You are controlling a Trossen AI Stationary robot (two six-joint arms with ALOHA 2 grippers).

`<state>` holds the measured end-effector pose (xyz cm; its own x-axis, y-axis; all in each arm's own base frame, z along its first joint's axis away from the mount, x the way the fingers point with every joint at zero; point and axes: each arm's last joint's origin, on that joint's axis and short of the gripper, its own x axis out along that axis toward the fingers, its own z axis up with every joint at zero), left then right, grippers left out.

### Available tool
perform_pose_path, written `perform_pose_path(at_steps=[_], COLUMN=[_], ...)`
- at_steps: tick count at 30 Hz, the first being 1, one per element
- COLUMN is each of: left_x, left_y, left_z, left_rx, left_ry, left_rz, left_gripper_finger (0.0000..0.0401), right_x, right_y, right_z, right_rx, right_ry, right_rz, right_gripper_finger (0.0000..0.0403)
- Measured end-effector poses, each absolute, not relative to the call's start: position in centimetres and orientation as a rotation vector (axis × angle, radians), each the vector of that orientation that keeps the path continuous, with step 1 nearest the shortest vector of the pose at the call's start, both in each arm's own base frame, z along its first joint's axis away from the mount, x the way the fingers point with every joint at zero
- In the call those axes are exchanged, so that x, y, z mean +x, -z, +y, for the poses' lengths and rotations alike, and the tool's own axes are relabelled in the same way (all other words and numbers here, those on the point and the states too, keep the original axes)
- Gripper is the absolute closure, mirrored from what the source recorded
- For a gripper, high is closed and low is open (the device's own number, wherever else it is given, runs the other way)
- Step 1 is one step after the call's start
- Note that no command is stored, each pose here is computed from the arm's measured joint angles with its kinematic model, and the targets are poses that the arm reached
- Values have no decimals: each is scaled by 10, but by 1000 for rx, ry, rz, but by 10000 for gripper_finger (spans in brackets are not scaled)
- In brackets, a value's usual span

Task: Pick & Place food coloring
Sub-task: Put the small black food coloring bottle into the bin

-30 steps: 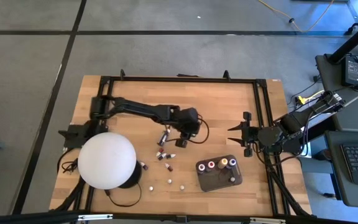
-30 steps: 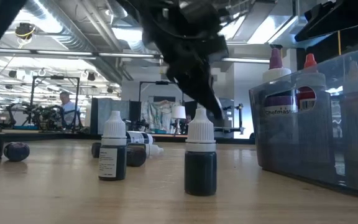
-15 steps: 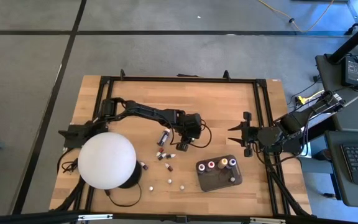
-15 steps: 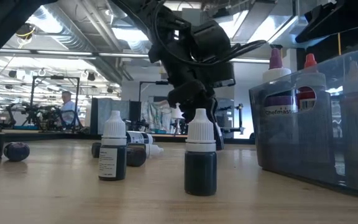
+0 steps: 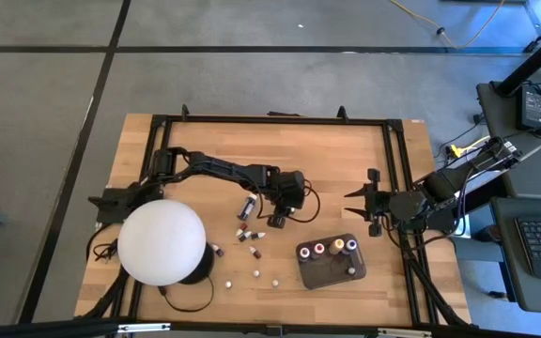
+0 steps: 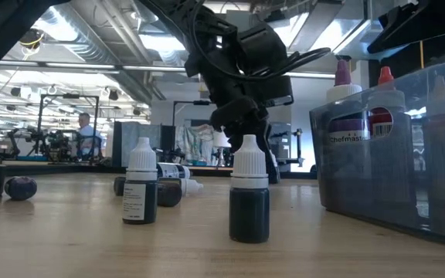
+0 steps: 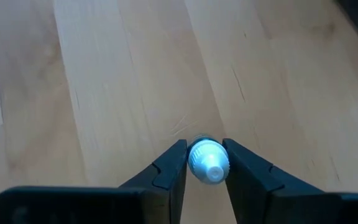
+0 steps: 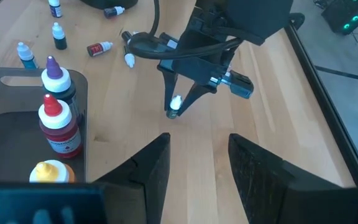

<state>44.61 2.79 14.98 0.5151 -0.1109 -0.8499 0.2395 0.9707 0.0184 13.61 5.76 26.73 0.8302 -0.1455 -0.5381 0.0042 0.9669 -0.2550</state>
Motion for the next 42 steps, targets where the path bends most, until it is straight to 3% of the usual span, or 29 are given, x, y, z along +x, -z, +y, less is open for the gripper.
perform_pose_path(at_steps=[13,19,28,37,42], left_x=[446,434,405,345,323], left_y=[-150,-187,-231,-218,-198], left_z=[28,33,48,52,47], left_rx=[118,139,37,-46,-65], left_ry=[183,131,246,142,60], left_rz=[1013,999,742,447,360], left_gripper_finger=[264,258,260,261,262], right_x=[136,138,160,213,241], right_y=[-267,-270,-274,-245,-230], right_z=[58,59,55,31,15], right_rx=[-249,-152,-102,-118,-124], right_ry=[80,98,19,-81,-36], right_rz=[587,548,501,605,589], right_gripper_finger=[237,237,237,237,237])
